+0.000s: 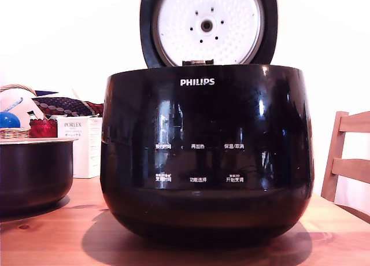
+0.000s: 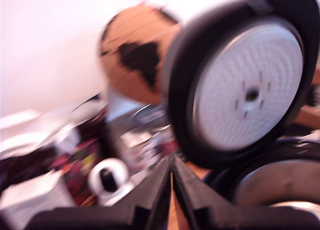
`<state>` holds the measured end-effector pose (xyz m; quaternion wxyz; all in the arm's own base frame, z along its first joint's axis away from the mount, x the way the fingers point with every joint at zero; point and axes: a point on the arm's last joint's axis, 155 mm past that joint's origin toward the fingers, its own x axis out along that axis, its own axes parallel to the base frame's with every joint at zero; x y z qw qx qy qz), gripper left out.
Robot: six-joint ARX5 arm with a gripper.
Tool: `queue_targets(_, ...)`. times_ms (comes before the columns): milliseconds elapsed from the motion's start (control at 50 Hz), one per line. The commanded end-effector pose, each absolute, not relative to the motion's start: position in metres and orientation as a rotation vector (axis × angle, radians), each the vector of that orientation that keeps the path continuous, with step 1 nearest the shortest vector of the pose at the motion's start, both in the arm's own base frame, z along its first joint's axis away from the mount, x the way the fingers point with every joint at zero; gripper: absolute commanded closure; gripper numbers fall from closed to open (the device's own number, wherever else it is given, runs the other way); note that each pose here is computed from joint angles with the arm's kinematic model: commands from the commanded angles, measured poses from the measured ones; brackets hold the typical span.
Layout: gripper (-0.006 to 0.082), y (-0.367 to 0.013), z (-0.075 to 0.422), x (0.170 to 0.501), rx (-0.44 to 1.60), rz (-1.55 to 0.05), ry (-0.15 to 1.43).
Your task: Open the rice cooker by pressing the large metal button on the top of its lid with medium force
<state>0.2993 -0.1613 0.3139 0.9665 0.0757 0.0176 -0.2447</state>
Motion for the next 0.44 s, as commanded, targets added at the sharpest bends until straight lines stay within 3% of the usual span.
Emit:
queue_targets(0,0.0788,-0.149,0.309,0.301,0.167,-0.459,0.037)
queue_targets(420,0.0788,-0.100,0.327,0.306,0.166,-0.301,-0.010)
